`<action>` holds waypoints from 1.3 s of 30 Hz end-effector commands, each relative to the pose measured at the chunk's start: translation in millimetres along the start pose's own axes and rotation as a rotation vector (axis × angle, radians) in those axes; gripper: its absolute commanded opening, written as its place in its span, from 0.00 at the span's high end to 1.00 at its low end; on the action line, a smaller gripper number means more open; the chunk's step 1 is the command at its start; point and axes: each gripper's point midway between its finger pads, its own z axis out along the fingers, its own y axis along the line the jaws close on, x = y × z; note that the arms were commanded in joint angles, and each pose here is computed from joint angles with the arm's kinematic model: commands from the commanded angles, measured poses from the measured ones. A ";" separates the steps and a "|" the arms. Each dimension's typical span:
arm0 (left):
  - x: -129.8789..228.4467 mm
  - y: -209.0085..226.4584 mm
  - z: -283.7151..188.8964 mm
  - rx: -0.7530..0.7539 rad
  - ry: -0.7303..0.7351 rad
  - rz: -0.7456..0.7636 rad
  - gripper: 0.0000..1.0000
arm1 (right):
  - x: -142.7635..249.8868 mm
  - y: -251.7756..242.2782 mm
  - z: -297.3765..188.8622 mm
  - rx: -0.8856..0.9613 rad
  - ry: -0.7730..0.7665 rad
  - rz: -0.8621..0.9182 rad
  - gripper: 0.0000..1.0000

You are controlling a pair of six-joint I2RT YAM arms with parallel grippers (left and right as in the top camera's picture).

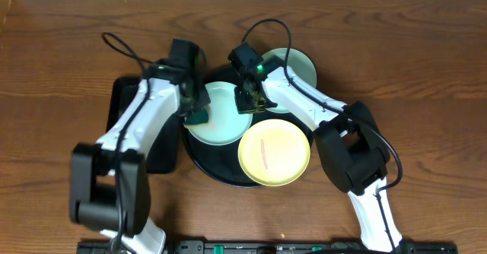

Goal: Clean dirty plates on tray and stack at the side
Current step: 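Scrub the pale green plate with the sponge in the left gripper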

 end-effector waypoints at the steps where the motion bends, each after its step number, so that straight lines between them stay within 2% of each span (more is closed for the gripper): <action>1: 7.4 3.4 14.9 -0.061 0.015 -0.045 0.93 | 6.5 -9.6 24.9 0.054 0.027 -0.024 0.99; 11: 34.1 -25.1 24.5 -0.058 0.048 0.046 0.93 | 6.0 -9.2 24.9 0.053 0.025 -0.025 0.98; 17: 31.8 -33.7 24.8 -0.036 0.027 0.059 0.93 | 6.0 -9.4 24.9 0.053 0.025 -0.025 0.98; 20: 22.2 -27.9 25.2 -0.048 -0.001 0.045 0.92 | 6.2 -9.3 24.9 0.053 0.026 -0.025 0.98; 24: -1.1 1.0 21.6 -0.189 -0.111 0.027 0.92 | 5.9 -9.3 24.9 0.053 0.025 -0.025 0.99; 28: -1.7 13.8 19.1 -0.249 -0.120 0.022 0.92 | 6.0 -9.4 24.9 0.053 0.025 -0.025 0.98; 31: 11.5 0.4 22.6 -0.176 -0.051 0.042 0.93 | 6.0 -9.2 24.9 0.053 0.025 -0.025 0.98; 37: 50.0 -62.4 19.9 0.199 0.168 0.199 0.92 | 6.0 -9.4 24.9 0.053 0.025 -0.025 0.99; 39: 51.5 -68.6 18.3 0.235 0.177 0.209 0.93 | 6.1 -9.2 24.9 0.053 0.025 -0.025 0.99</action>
